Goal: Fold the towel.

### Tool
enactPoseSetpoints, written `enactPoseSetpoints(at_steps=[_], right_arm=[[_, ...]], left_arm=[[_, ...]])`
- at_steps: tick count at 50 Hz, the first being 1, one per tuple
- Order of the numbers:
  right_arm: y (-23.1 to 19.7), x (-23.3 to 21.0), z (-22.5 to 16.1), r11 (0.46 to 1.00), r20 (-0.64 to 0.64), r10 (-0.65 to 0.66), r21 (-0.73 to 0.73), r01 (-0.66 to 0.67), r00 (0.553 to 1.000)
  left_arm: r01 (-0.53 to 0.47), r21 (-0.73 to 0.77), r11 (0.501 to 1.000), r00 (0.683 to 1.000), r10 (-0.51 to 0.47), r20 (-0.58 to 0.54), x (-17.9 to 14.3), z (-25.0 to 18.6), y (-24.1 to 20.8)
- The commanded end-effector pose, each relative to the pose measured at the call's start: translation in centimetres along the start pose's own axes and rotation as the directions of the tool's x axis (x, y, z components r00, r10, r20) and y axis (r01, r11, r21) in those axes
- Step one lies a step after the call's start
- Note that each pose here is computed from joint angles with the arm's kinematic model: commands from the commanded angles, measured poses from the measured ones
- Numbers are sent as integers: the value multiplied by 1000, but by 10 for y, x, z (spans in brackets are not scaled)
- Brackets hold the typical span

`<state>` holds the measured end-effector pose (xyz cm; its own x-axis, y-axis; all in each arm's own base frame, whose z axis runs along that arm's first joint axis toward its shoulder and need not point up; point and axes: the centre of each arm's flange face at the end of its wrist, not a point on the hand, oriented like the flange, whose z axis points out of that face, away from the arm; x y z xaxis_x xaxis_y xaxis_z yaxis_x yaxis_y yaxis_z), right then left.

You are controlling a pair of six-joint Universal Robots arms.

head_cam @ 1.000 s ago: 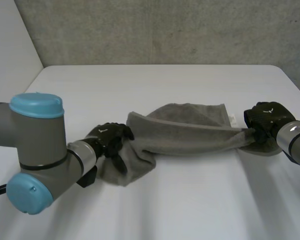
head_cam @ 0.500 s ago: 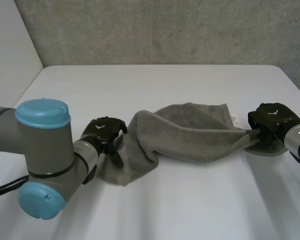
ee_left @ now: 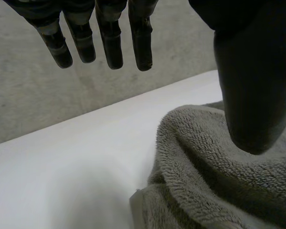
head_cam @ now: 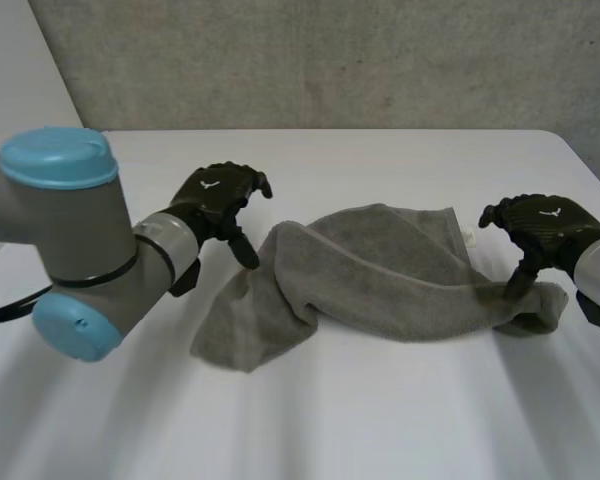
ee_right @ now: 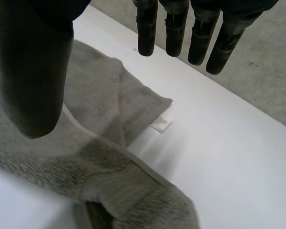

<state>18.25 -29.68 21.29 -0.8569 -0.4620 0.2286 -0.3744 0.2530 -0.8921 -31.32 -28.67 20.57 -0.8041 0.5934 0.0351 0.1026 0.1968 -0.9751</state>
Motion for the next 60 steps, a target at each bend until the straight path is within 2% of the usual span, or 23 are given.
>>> enactPoseSetpoints(at_steps=[1, 11, 20, 28, 37, 42, 45, 46, 47, 48, 50, 51, 53, 54, 55, 56, 57, 58, 59, 60], right_arm=[[23, -19, 15, 995, 21, 32, -91, -30, 999], [50, -32, 31, 986, 17, 8, -167, -5, 1000], [46, -36, 30, 989, 46, -1, -151, 8, 999], [37, -47, 9, 977, 185, -140, -133, 166, 973], [35, -50, -4, 962, 267, -184, -149, 229, 946], [18, -49, 0, 957, 263, -247, -82, 277, 933], [-32, -42, 18, 949, 176, -313, 82, 303, 933], [-32, -42, 18, 949, 176, -313, 83, 303, 933], [-53, -47, 26, 936, 155, -336, 160, 312, 929], [-53, -47, 26, 936, 154, -337, 161, 313, 929], [-113, -52, 38, 865, 43, -377, 373, 335, 925], [-113, -52, 38, 865, 43, -377, 374, 335, 925], [-184, -41, 25, 732, -148, -335, 582, 355, 931], [-184, -41, 25, 731, -148, -334, 583, 355, 931], [-214, -34, 14, 662, -227, -273, 661, 354, 935], [-235, -27, 3, 601, -271, -205, 723, 340, 940], [-235, -27, 3, 600, -271, -205, 724, 340, 940], [-250, -22, -11, 547, -285, -149, 774, 319, 947], [-251, -22, -11, 547, -285, -149, 774, 319, 947], [-262, -17, -29, 499, -283, -113, 813, 300, 953]], left_arm=[[-66, -27, 997, 997, 66, -31, -3, 30, 21], [-64, -86, 994, 997, 59, -58, -3, 43, 51], [-91, -106, 990, 990, 78, -118, 4, 39, 58], [-99, -73, 992, 985, 87, -151, 5, 28, 41], [-80, -136, 988, 993, 67, -101, -14, 3, 32], [-102, -135, 986, 992, 91, -91, -16, 0, 24], [-129, -65, 989, 990, 125, -60, -28, 8, 7], [-149, 1, 989, 988, 149, -28, -37, 17, -7], [-173, 87, 981, 985, 172, 16, -45, 25, -28], [-173, 88, 981, 985, 173, 17, -45, 25, -28], [-221, 278, 935, 974, 195, 117, -56, 37, -75], [-221, 279, 935, 974, 195, 117, -56, 37, -75], [-260, 469, 844, 964, 196, 181, -55, 35, -123], [-260, 469, 844, 964, 196, 181, -55, 35, -123], [-270, 563, 781, 962, 190, 197, -52, 28, -149], [-270, 564, 781, 962, 190, 197, -52, 28, -149], [-268, 646, 715, 963, 178, 203, -48, 14, -175], [-260, 717, 647, 966, 167, 200, -44, -5, -201], [-260, 718, 646, 966, 167, 200, -44, -5, -201], [-256, 767, 588, 967, 164, 196, -42, -25, -223]])
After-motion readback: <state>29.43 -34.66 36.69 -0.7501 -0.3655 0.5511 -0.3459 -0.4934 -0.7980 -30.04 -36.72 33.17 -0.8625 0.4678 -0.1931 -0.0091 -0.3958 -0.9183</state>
